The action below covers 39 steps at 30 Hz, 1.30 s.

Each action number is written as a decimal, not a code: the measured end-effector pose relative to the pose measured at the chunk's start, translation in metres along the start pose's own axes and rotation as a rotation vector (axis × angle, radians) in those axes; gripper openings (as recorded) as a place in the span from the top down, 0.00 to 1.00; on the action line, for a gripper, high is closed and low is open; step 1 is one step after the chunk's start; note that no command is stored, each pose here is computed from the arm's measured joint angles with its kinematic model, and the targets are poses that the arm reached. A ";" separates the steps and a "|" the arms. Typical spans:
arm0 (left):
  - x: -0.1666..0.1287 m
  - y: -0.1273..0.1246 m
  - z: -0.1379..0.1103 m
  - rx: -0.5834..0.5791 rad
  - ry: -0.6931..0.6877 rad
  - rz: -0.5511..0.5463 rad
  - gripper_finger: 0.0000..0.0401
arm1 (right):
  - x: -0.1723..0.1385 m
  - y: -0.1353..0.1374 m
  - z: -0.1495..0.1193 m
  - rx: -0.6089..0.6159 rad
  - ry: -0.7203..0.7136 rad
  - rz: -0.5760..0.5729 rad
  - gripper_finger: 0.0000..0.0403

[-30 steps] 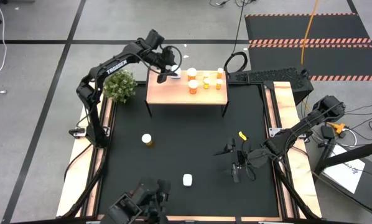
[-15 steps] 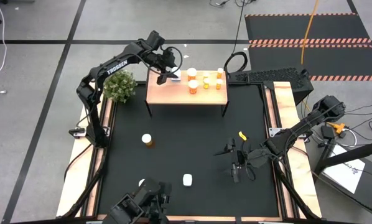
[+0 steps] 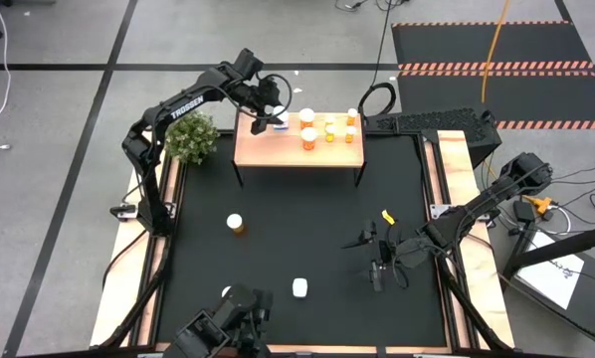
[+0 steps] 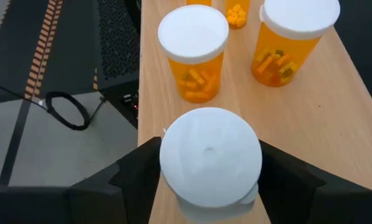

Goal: Pick and place medicine bottles onto shelf by color
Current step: Put the white pill bottle on the shelf, then put the white pill bottle on the shelf aligned with the other white pill bottle

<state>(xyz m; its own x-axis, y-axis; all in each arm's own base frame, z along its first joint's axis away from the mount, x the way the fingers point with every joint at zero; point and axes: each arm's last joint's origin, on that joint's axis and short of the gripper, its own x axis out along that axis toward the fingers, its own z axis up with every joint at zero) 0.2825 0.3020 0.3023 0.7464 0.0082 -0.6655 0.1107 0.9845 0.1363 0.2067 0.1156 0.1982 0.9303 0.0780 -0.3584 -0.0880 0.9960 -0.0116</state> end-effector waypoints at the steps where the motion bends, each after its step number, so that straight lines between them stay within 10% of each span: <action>1: 0.000 0.000 0.000 0.000 0.000 0.000 0.39 | 0.000 0.000 0.000 0.000 0.000 0.000 0.26; 20: -0.031 -0.027 0.038 0.026 -0.055 0.072 0.37 | 0.000 0.000 0.000 0.012 0.000 0.001 0.26; 39: -0.039 -0.217 0.114 0.033 0.233 -0.156 0.37 | 0.012 0.004 -0.009 0.114 0.019 -0.006 0.26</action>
<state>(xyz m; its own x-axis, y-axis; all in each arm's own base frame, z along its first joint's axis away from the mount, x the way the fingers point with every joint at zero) 0.3043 0.0677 0.3822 0.5477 -0.0992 -0.8308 0.2363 0.9709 0.0399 0.2143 0.1204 0.1857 0.9236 0.0721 -0.3766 -0.0403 0.9950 0.0917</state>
